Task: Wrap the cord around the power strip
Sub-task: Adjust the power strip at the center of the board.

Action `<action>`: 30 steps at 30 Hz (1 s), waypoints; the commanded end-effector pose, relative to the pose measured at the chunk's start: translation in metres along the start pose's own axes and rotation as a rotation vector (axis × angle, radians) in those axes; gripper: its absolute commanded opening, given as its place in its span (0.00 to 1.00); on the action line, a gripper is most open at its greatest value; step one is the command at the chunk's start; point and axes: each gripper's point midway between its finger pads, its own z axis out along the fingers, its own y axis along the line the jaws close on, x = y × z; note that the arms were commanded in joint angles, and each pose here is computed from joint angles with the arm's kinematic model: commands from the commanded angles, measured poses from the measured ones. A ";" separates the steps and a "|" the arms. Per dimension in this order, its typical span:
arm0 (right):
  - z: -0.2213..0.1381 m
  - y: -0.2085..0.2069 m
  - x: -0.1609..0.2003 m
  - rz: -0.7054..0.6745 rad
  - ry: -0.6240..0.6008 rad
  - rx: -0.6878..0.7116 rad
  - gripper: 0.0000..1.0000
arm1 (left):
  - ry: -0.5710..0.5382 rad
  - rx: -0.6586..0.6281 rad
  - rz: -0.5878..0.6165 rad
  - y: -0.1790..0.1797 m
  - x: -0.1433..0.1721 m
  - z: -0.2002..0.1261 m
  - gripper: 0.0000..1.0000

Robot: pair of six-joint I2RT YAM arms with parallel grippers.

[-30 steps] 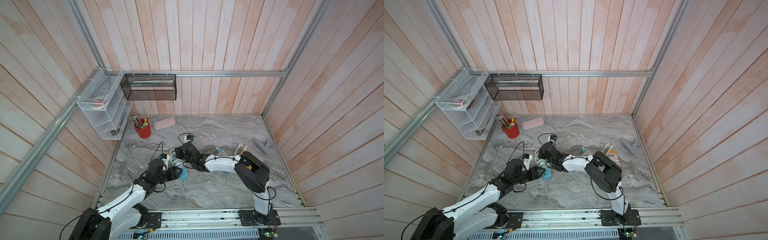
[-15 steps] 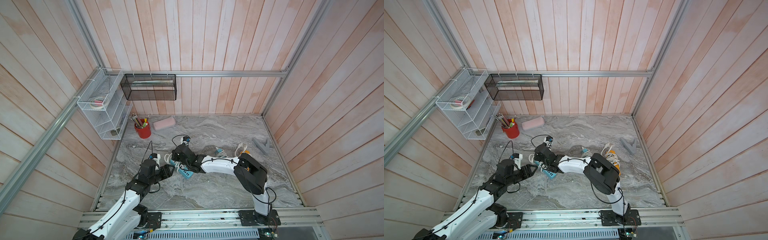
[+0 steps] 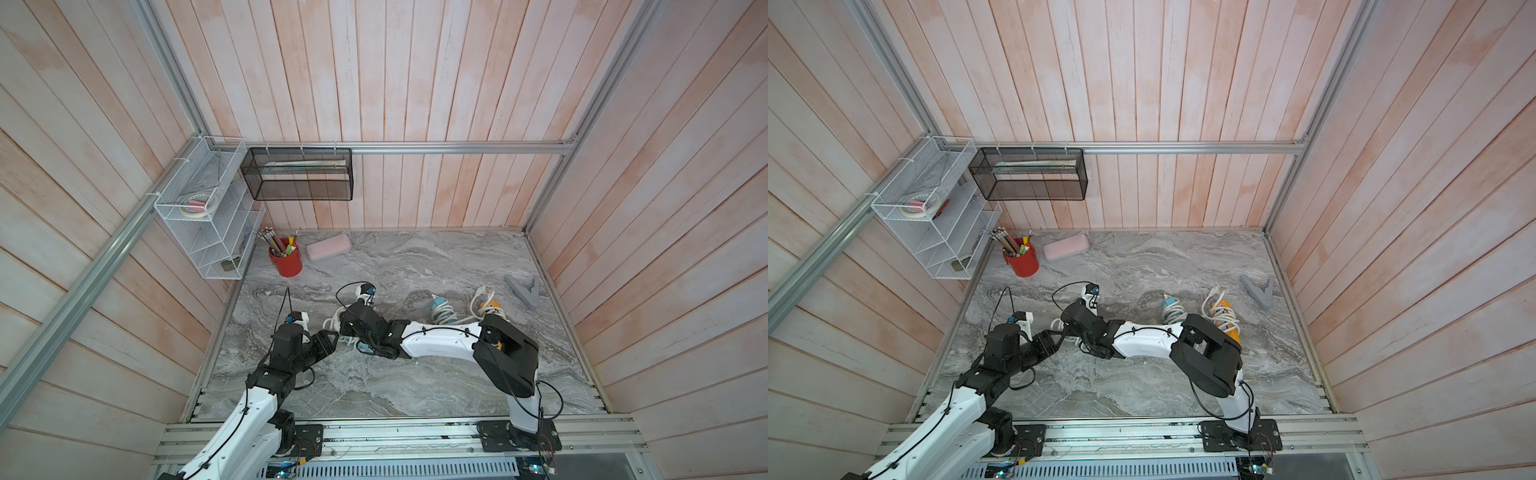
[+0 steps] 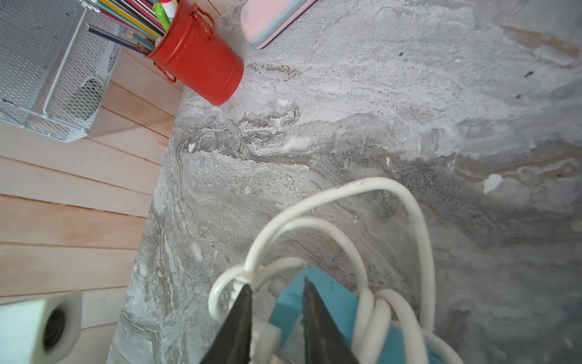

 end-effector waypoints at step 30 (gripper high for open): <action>-0.029 -0.049 0.064 -0.414 0.500 -0.121 0.73 | 0.054 0.121 0.156 -0.047 -0.044 0.055 0.56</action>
